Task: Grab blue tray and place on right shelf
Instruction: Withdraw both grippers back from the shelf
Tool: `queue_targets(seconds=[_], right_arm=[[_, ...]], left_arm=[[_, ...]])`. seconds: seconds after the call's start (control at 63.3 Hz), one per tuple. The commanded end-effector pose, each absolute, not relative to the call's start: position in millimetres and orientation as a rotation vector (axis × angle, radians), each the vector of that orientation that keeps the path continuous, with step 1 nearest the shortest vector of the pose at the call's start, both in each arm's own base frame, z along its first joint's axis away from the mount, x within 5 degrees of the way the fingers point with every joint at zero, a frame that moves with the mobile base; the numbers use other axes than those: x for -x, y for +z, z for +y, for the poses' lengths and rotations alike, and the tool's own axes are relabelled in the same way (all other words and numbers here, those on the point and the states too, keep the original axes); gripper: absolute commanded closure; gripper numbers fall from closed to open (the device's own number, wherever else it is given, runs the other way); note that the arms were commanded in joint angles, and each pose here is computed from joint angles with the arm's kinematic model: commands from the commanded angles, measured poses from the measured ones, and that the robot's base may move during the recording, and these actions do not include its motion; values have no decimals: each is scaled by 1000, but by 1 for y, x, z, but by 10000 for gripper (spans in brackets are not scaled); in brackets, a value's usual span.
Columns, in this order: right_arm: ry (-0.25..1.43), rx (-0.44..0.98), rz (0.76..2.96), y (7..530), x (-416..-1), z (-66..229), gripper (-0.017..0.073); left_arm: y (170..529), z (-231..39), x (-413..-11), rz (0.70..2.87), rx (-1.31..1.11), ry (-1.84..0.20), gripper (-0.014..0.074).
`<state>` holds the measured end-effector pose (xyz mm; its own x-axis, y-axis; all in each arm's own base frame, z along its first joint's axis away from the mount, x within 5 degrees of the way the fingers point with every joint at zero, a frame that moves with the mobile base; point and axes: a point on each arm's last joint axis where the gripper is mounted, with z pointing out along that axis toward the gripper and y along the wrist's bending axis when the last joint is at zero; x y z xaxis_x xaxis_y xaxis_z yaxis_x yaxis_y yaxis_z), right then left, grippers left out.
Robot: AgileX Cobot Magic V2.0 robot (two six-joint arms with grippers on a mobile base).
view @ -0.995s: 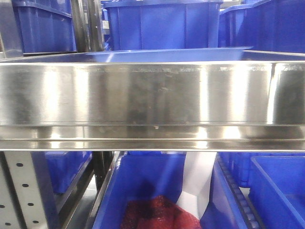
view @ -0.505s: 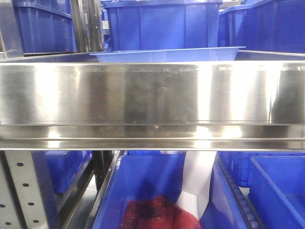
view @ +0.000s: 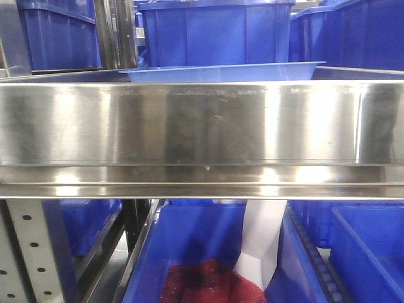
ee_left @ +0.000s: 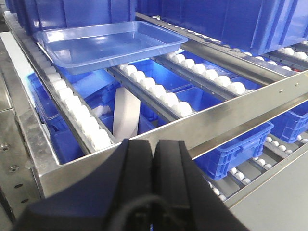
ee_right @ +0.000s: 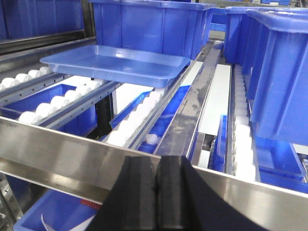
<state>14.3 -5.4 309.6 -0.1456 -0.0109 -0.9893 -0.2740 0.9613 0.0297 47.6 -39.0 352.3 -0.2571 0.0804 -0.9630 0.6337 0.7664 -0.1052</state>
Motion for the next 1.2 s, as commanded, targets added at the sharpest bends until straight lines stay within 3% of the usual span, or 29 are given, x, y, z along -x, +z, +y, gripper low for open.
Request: queue_targets(seconds=[0.0, 0.332, 0.521, 0.821, 1.185], right_arm=[[229, 231, 1619, 322, -15, -4, 538], [229, 231, 1618, 322, -15, -4, 538], [229, 231, 1618, 322, -15, -4, 538], [229, 231, 1618, 322, -15, -4, 538], [229, 231, 1619, 322, -15, -4, 538]], left_arm=[[368, -40, -48, 1659, -543, -616, 642], [366, -39, -45, 1674, -526, -642, 642], [356, -20, -29, 1600, -480, -477, 642], [280, -10, -28, 1488, -78, -311, 642], [207, -1, -55, 1368, 53, -124, 642]])
